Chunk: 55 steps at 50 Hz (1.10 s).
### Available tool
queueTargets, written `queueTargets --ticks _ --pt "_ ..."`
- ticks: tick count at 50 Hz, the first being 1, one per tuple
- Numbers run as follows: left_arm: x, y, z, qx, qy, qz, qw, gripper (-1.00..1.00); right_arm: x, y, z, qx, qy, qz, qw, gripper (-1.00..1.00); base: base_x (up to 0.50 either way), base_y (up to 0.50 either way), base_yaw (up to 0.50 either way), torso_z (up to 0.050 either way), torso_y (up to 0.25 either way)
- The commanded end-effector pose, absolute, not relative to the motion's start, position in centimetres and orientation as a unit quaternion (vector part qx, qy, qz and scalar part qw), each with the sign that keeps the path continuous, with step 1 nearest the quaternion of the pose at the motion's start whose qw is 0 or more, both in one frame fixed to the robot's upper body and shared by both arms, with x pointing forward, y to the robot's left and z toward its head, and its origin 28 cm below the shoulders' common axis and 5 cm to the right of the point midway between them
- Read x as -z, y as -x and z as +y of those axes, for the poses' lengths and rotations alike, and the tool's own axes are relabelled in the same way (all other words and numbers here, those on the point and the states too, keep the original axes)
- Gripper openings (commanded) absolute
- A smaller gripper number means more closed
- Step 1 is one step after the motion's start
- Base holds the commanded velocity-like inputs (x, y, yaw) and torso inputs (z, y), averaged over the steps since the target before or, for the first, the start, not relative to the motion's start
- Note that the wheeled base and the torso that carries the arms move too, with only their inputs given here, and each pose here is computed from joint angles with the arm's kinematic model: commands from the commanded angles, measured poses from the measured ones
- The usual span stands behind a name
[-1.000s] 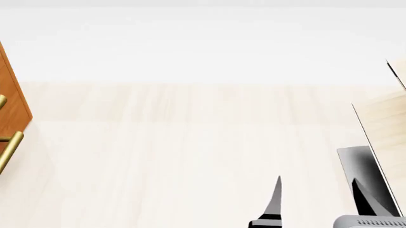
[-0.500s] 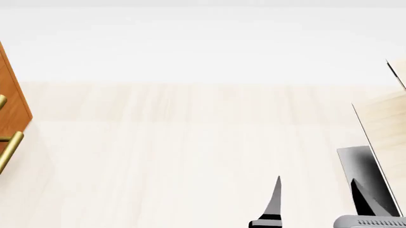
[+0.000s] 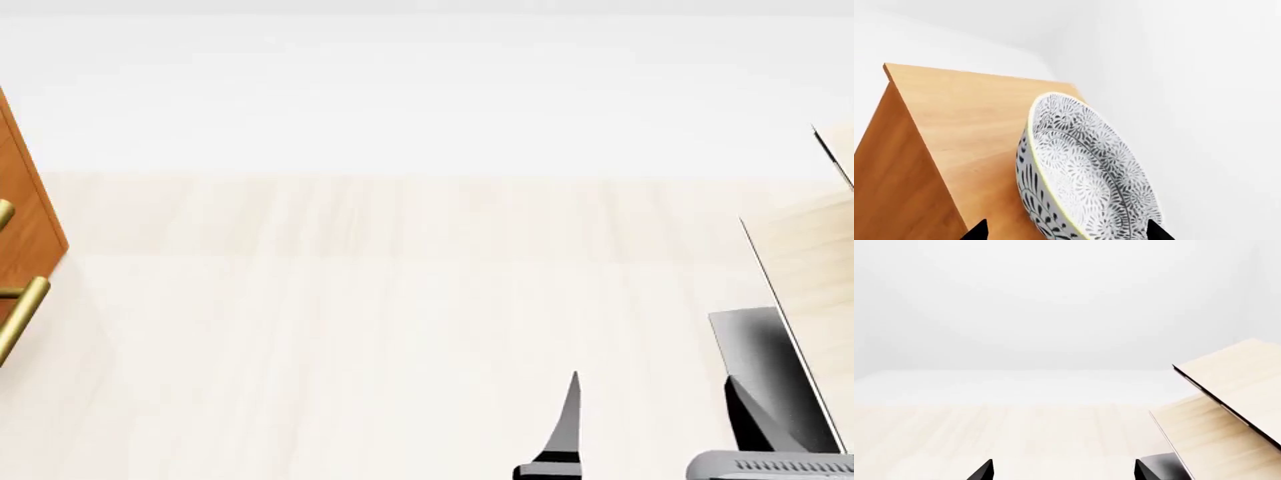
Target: Close the top drawer of the cabinet and put the bowl on top of it.
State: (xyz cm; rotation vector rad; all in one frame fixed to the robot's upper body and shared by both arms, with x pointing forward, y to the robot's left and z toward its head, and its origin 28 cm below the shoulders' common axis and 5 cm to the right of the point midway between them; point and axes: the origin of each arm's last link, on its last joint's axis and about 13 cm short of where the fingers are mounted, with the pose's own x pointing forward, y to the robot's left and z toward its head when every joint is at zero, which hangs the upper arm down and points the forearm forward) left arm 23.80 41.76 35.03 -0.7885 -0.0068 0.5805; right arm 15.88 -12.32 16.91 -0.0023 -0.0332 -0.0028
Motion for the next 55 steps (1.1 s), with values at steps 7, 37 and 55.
queueTargets --ticks 7,37,55 --pt "-34.5 -19.1 39.6 -0.228 0.303 -0.044 0.924 1.00 -16.6 -16.0 -12.3 -0.002 -0.002 -0.016 1.000 1.00 0.00 0.00 0.00 0.000 0.000" --pt "-32.1 -14.0 31.5 -0.088 0.021 -0.097 0.991 1.00 -16.6 -15.7 -12.6 0.004 -0.004 -0.014 1.000 1.00 0.00 0.00 0.00 0.000 0.000" --pt "-27.4 -12.6 30.1 -0.056 0.004 -0.071 0.996 1.00 -16.6 -16.3 -12.7 0.012 -0.007 -0.013 1.000 1.00 0.00 0.00 0.00 0.000 0.000"
